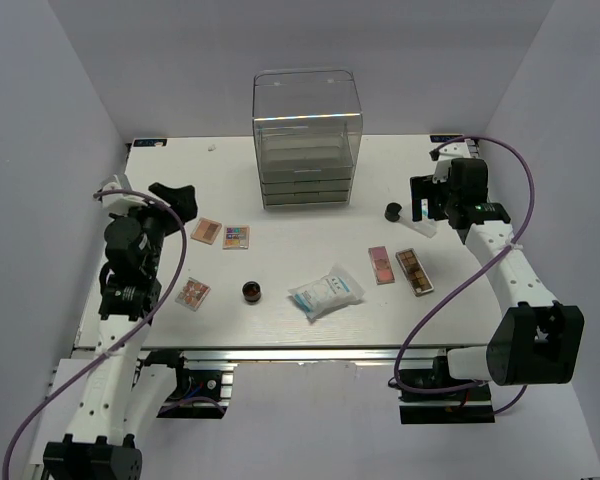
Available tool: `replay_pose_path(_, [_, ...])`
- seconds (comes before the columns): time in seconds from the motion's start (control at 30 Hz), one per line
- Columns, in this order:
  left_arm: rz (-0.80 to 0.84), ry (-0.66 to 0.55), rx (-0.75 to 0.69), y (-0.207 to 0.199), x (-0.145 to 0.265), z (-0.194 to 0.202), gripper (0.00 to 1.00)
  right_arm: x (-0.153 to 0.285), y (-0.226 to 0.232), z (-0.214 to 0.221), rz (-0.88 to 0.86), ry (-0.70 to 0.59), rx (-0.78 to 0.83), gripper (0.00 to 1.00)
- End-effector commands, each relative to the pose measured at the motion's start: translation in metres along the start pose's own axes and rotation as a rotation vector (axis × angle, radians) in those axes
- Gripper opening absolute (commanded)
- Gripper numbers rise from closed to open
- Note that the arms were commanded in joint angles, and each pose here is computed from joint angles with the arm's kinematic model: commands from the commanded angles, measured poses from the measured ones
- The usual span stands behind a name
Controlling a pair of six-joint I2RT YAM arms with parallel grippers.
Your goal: Organize the makeup
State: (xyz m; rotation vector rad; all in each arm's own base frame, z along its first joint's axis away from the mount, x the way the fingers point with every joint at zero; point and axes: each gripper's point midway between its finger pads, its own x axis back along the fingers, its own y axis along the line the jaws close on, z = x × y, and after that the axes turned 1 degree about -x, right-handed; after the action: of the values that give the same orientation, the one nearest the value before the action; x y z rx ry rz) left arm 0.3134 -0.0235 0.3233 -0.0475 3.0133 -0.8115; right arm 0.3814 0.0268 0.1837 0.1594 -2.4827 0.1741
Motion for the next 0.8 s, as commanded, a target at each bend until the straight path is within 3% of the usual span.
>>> replay_pose_path(0.0, [0.087, 0.143, 0.097, -0.013, -0.003, 0.038, 0.98, 0.014, 0.017, -0.02, -0.108, -0.096, 0.067, 0.89])
replay_pose_path(0.07, [0.101, 0.186, 0.136, -0.013, -0.009, 0.055, 0.97, 0.017, 0.031, -0.023, -0.193, -0.134, 0.121, 0.89])
replay_pose_path(0.17, [0.146, 0.214, 0.203, -0.022, -0.016, 0.067, 0.86, 0.022, 0.037, -0.03, -0.23, -0.171, 0.139, 0.89])
replay_pose_path(0.27, [0.207, 0.292, 0.221, -0.047, -0.024, 0.097, 0.5, 0.029, 0.06, -0.023, -0.395, -0.175, 0.319, 0.89])
replay_pose_path(0.3, [0.21, 0.295, 0.219, -0.056, -0.029, 0.099, 0.26, 0.037, 0.077, -0.013, -0.518, -0.172, 0.414, 0.89])
replay_pose_path(0.37, [0.23, 0.383, 0.223, -0.077, -0.035, 0.132, 0.18, 0.047, 0.1, -0.005, -0.639, -0.182, 0.522, 0.89])
replay_pose_path(0.4, [0.213, 0.386, 0.236, -0.079, -0.04, 0.137, 0.17, 0.051, 0.11, -0.001, -0.694, -0.193, 0.554, 0.89])
replay_pose_path(0.53, [0.238, 0.336, 0.376, -0.105, -0.054, 0.145, 0.43, 0.06, 0.132, 0.013, -0.82, -0.213, 0.644, 0.9])
replay_pose_path(0.63, [0.235, 0.335, 0.455, -0.117, -0.061, 0.159, 0.6, 0.052, 0.133, 0.004, -0.775, -0.22, 0.55, 0.89])
replay_pose_path(0.67, [0.231, 0.345, 0.472, -0.12, -0.065, 0.168, 0.62, 0.049, 0.134, -0.008, -0.75, -0.252, 0.502, 0.89])
replay_pose_path(0.77, [0.266, 0.313, 0.535, -0.138, -0.072, 0.167, 0.67, 0.037, 0.125, -0.029, -0.649, -0.276, 0.389, 0.69])
